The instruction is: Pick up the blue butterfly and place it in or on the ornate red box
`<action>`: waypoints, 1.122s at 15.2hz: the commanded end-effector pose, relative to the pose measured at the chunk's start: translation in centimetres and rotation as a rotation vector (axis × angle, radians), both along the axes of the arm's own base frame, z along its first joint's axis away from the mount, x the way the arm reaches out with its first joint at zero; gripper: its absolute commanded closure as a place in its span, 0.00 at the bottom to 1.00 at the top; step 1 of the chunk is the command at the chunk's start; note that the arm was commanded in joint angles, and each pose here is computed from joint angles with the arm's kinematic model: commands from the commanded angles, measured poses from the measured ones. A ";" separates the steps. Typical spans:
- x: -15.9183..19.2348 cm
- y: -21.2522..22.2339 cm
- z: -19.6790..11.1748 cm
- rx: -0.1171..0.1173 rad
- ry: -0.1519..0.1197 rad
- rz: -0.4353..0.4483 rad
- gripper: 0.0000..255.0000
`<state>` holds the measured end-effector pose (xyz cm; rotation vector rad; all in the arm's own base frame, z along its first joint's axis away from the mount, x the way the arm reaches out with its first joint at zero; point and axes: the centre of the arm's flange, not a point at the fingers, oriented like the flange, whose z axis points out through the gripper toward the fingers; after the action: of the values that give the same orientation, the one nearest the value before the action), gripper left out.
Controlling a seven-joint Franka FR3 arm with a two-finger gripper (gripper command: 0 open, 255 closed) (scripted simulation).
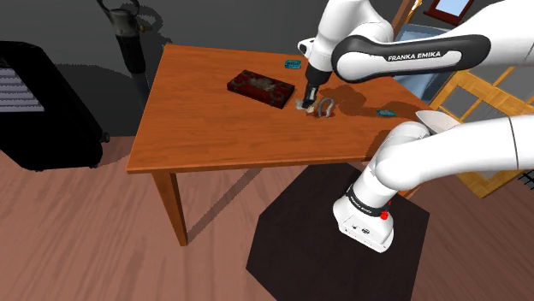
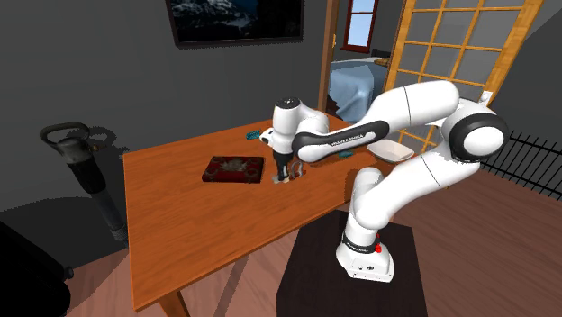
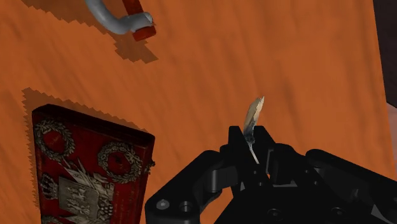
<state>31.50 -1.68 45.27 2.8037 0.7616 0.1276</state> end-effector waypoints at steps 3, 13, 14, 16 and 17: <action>1.2 -0.6 1.5 0.000 0.000 0.000 1.00; 13.3 -5.7 1.8 0.000 0.000 0.000 1.00; 14.6 -6.3 1.8 0.000 0.000 0.000 1.00; 17.0 -7.3 1.9 0.000 0.000 0.000 1.00; 18.2 -7.8 1.9 0.000 0.000 0.000 1.00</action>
<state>48.32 -8.77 47.00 2.8048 0.7613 0.1279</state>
